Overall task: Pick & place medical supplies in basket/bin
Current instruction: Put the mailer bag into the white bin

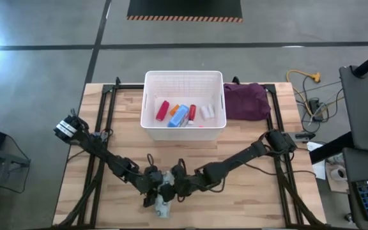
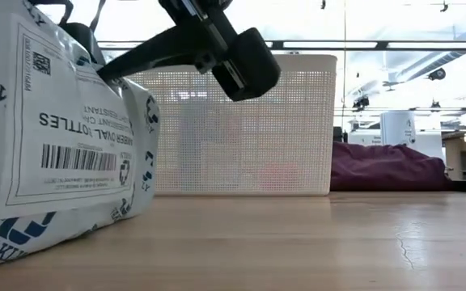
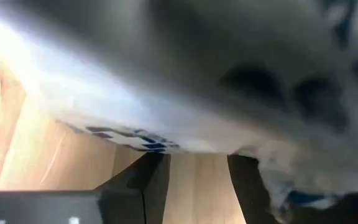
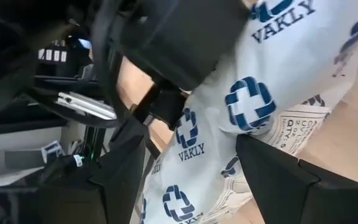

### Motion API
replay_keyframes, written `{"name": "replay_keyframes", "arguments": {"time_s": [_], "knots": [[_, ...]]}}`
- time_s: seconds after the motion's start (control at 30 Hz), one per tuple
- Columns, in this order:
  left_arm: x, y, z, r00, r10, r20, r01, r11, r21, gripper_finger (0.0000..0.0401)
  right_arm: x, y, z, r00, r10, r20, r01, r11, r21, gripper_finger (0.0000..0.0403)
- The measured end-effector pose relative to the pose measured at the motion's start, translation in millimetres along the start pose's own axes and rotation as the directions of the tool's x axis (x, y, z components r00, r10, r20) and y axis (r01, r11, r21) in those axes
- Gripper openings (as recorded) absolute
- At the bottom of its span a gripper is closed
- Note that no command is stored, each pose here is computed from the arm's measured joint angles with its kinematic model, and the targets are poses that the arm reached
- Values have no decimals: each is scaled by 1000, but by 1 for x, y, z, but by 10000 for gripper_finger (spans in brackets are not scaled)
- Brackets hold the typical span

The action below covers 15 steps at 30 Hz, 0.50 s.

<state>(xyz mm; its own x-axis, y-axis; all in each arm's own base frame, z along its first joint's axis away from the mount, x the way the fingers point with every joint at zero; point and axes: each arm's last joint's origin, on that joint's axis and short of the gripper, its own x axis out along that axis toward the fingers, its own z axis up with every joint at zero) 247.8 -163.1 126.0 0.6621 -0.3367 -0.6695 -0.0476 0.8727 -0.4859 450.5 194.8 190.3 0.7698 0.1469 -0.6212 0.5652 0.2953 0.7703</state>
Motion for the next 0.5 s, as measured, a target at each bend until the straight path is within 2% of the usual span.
{"name": "replay_keyframes", "arguments": {"time_s": [0.13,0.3,0.4,0.5], "knots": [[0,1,0,1000,4,0,-4,1000,-10,145,0,-3,-1,999,-28,-29,28,1000,8,255],[0,1,1,1000,5,1,-5,1000,-11,145,-11,9,1,997,-68,-44,65,995,-82,266],[0,2,0,1000,8,0,-8,1000,-10,145,-20,14,3,988,-153,-32,146,977,-157,276],[0,2,0,1000,8,0,-8,1000,-10,145,-25,8,3,967,-253,-28,244,953,-182,285]]}}
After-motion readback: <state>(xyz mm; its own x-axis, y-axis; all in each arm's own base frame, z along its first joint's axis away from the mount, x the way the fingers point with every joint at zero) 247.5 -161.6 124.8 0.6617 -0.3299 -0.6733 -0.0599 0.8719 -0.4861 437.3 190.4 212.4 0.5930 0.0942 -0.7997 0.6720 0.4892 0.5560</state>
